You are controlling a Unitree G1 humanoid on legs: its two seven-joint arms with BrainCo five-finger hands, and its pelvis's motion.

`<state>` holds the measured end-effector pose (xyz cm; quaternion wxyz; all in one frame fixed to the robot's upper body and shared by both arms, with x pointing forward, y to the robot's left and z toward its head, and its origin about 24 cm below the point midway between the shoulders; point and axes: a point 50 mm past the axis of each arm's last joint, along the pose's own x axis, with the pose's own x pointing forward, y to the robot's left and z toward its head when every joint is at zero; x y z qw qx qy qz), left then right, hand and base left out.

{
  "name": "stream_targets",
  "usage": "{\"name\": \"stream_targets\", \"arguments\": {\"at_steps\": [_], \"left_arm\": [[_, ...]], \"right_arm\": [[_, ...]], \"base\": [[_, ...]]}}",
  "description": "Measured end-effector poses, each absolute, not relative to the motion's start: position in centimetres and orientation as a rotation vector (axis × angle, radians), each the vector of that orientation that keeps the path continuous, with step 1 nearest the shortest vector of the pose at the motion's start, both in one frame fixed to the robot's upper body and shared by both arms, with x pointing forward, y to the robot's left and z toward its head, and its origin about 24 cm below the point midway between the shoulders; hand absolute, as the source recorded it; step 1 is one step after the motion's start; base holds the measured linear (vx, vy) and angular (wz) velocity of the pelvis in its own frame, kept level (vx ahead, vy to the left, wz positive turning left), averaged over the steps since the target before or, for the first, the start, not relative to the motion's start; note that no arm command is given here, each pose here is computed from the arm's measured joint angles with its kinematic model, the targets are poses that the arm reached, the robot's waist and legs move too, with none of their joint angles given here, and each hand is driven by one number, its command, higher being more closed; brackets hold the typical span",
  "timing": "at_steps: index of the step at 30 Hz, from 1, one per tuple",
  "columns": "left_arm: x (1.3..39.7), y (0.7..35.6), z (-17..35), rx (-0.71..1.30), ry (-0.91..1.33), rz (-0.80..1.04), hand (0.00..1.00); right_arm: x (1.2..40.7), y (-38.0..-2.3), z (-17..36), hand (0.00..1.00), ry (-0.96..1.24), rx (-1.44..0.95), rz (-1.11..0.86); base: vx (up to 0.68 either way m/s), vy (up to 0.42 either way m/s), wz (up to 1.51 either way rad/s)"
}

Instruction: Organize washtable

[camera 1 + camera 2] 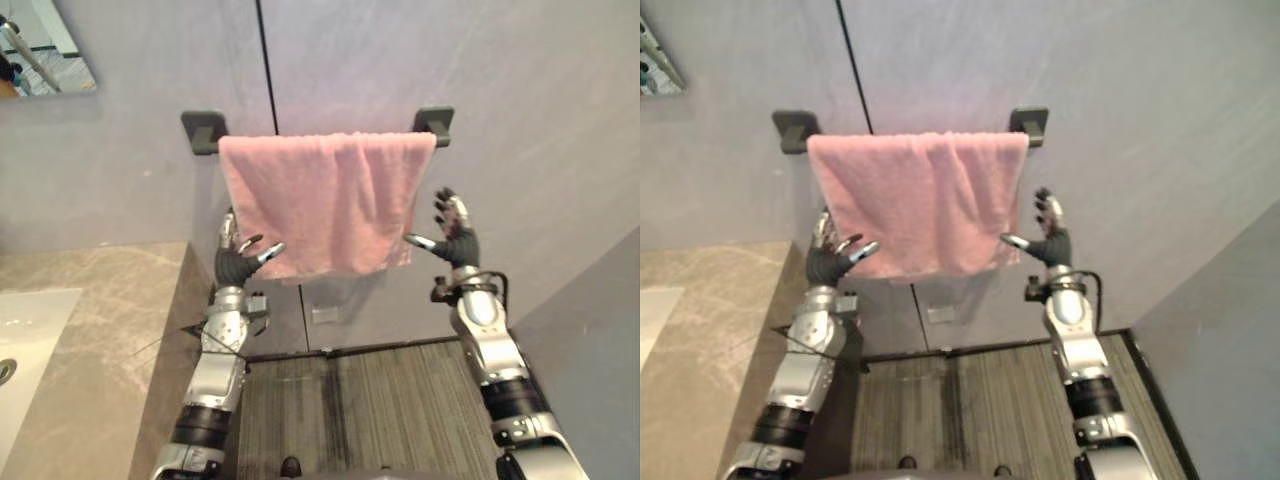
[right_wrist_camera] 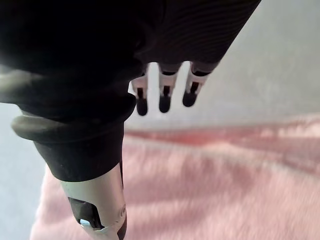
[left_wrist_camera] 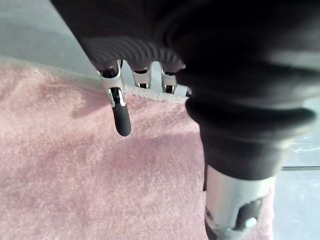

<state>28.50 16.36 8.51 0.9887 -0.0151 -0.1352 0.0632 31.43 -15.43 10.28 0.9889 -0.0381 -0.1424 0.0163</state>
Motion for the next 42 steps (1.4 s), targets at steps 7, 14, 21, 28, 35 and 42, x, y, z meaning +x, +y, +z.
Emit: {"name": "stream_targets", "arguments": {"at_steps": [7,14,21,28,35,42], "left_arm": [[28.6,14.3,10.8,-0.079,-0.364,0.041,0.0],[28.5,12.1,10.9,-0.118,-0.361,-0.072,0.0],[28.7,11.0,11.5,-0.135,-0.376,-0.123,0.0],[28.3,11.1,11.6,-0.16,-0.383,-0.11,0.0],[25.7,14.0,11.4,-0.215,-0.418,0.015,0.0],[23.8,15.7,12.4,-0.157,-0.492,0.096,0.0]], "right_arm": [[31.9,-13.5,11.3,0.0,-0.321,-0.074,0.11],[31.6,-11.6,10.9,0.0,-0.309,-0.095,0.22],[31.5,-10.9,10.8,0.0,-0.305,-0.1,0.251],[30.9,-12.3,10.0,0.0,-0.289,-0.024,0.151],[27.9,-15.2,9.6,0.0,-0.321,0.046,-0.026],[25.9,-16.1,10.9,0.0,-0.421,0.039,-0.073]], "base": [[-0.01,-0.003,0.01],[-0.01,-0.003,0.0],[-0.02,-0.003,0.0],[0.0,0.0,0.0],[-0.04,-0.003,-0.02],[-0.06,0.0,0.0]]}}
